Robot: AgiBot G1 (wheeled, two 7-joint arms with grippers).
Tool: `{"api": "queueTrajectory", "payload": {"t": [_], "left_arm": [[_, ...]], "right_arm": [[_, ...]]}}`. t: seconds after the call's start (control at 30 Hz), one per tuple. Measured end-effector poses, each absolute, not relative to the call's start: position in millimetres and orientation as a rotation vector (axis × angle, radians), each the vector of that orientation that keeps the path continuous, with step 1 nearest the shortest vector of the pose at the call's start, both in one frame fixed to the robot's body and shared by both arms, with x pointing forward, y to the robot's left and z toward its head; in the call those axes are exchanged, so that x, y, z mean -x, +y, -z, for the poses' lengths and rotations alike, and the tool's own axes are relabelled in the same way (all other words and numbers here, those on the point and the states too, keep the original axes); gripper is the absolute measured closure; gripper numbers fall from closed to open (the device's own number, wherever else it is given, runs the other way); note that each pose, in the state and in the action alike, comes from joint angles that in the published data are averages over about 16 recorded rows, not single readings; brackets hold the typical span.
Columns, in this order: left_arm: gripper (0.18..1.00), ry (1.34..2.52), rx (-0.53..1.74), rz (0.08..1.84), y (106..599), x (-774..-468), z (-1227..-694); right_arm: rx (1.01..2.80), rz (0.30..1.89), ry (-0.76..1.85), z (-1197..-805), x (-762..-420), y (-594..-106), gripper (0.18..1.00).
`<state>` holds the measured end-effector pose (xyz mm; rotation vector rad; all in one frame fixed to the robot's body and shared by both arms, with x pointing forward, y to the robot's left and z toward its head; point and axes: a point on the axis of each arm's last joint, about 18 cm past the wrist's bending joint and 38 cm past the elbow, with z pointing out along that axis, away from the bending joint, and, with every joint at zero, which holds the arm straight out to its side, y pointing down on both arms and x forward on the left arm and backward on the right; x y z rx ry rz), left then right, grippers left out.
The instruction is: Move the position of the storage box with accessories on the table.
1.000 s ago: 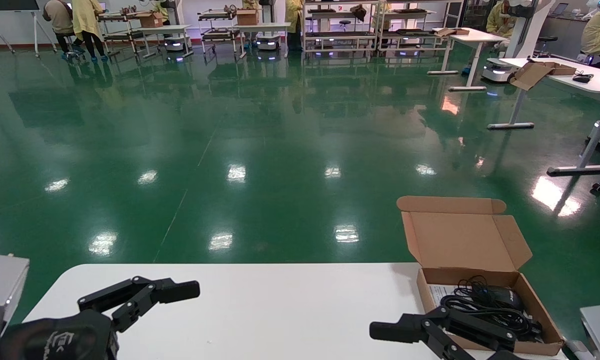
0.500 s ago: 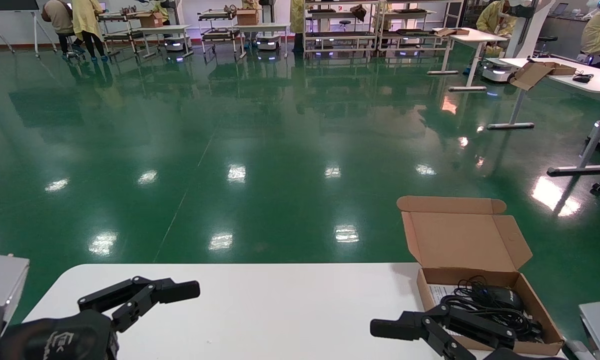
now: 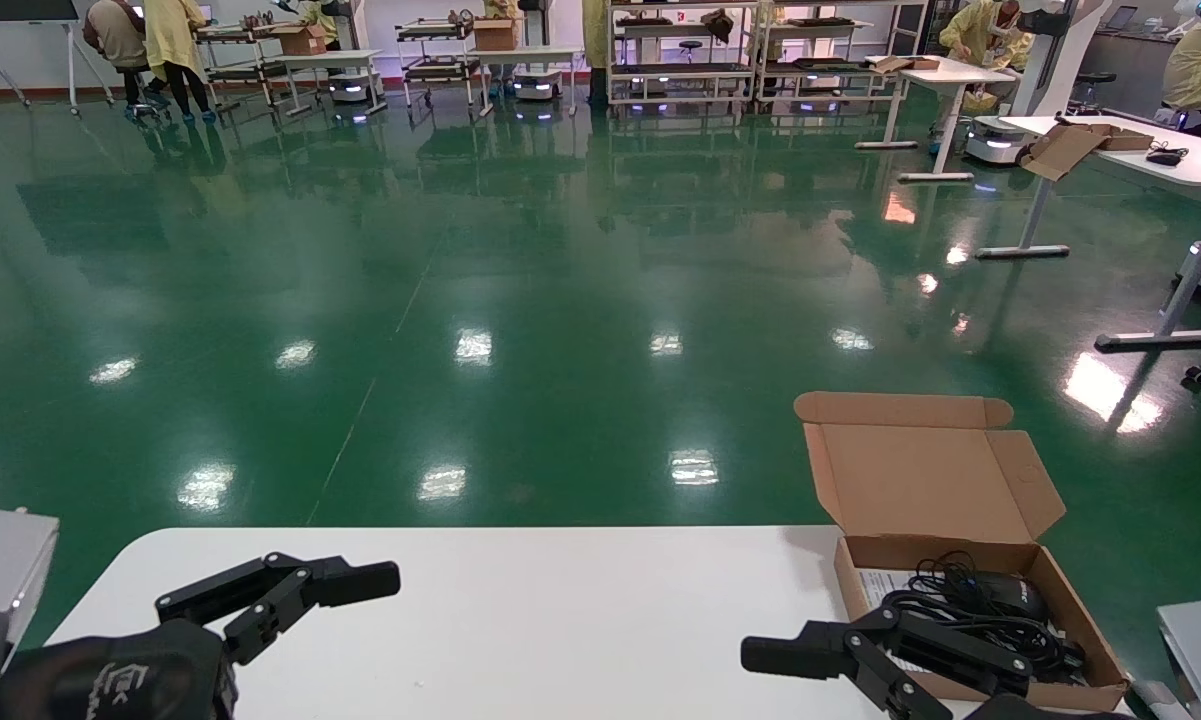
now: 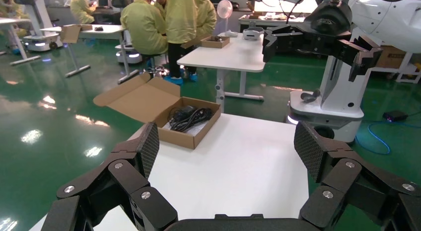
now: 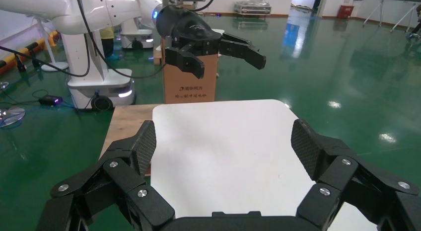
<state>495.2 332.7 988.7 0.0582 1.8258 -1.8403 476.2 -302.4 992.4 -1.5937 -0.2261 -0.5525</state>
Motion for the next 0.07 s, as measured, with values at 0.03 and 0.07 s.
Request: {"api": "queueTrajectory", "payload": {"t": [0.03,0.07], "left_arm": [[0.184,1.826,-0.058,1.840,332.7,-495.2,-988.7],[0.184,1.826,-0.058,1.840,332.7,-495.2,-988.7]], "right_arm": [[1.594,0.553,-0.226,-992.4,-476.2,-302.4,0.178],[1.594,0.553,-0.226,-992.4,-476.2,-302.4,0.178]]}}
